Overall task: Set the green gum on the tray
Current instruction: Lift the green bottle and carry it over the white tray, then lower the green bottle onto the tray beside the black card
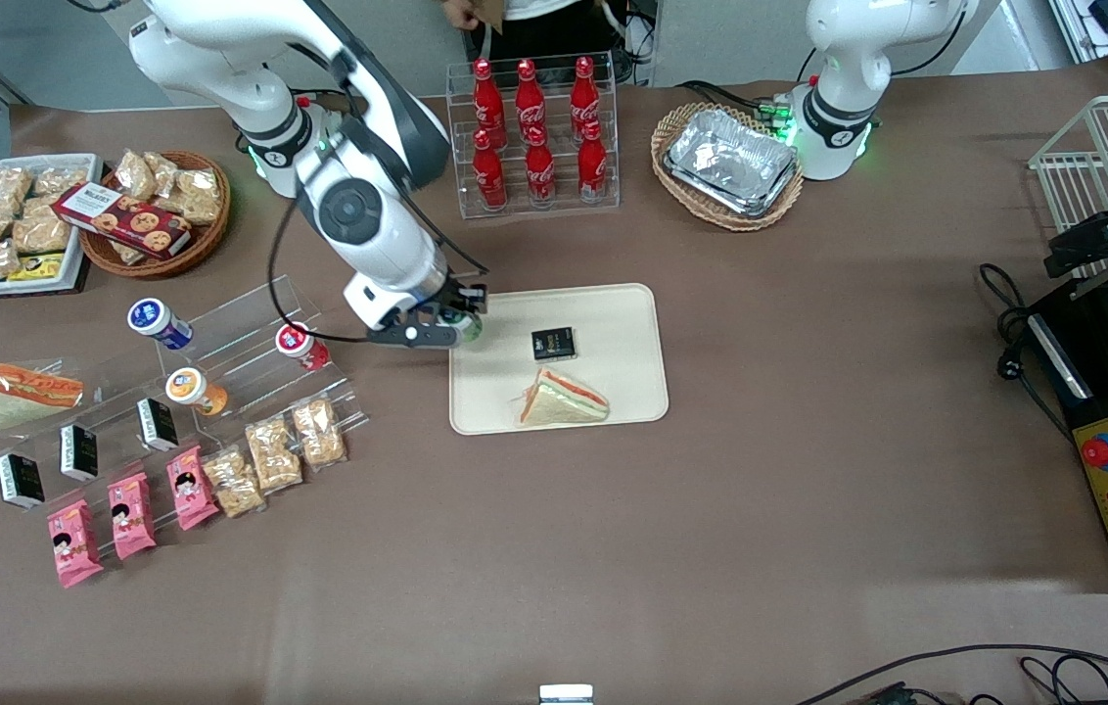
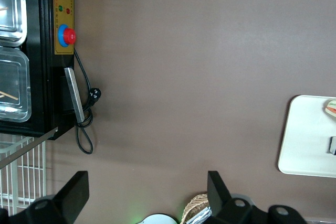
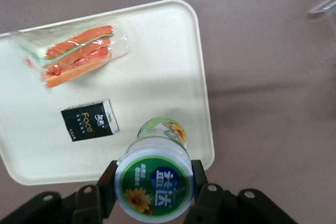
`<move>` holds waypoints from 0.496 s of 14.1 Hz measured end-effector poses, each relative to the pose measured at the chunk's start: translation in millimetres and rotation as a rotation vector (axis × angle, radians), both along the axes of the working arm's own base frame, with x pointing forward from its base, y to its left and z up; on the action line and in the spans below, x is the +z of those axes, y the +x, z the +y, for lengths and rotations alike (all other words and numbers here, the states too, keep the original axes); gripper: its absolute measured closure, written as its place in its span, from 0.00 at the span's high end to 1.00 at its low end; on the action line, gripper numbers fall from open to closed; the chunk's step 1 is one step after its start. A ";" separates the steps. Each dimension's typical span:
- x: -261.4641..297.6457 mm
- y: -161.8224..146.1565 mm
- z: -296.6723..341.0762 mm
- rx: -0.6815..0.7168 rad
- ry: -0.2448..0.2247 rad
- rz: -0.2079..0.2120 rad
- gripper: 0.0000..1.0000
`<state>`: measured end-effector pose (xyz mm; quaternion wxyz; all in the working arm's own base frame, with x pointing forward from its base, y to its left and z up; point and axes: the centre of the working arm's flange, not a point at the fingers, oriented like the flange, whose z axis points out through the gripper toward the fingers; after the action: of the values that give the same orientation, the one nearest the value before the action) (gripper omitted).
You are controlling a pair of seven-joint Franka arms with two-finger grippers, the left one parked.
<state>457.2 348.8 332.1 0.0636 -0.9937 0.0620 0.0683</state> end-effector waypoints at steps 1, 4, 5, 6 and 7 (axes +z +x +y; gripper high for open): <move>-16.6 0.6 4.1 -0.002 0.001 0.005 0.59; -51.2 1.5 9.9 -0.032 -0.003 0.014 0.59; -59.2 -1.7 14.5 -0.040 -0.012 0.008 0.59; -65.5 -6.1 19.3 -0.047 -0.026 -0.001 0.59; -70.3 -10.1 23.4 -0.054 -0.041 -0.006 0.59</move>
<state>447.1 372.2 261.9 0.0454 -0.9930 0.0901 0.0621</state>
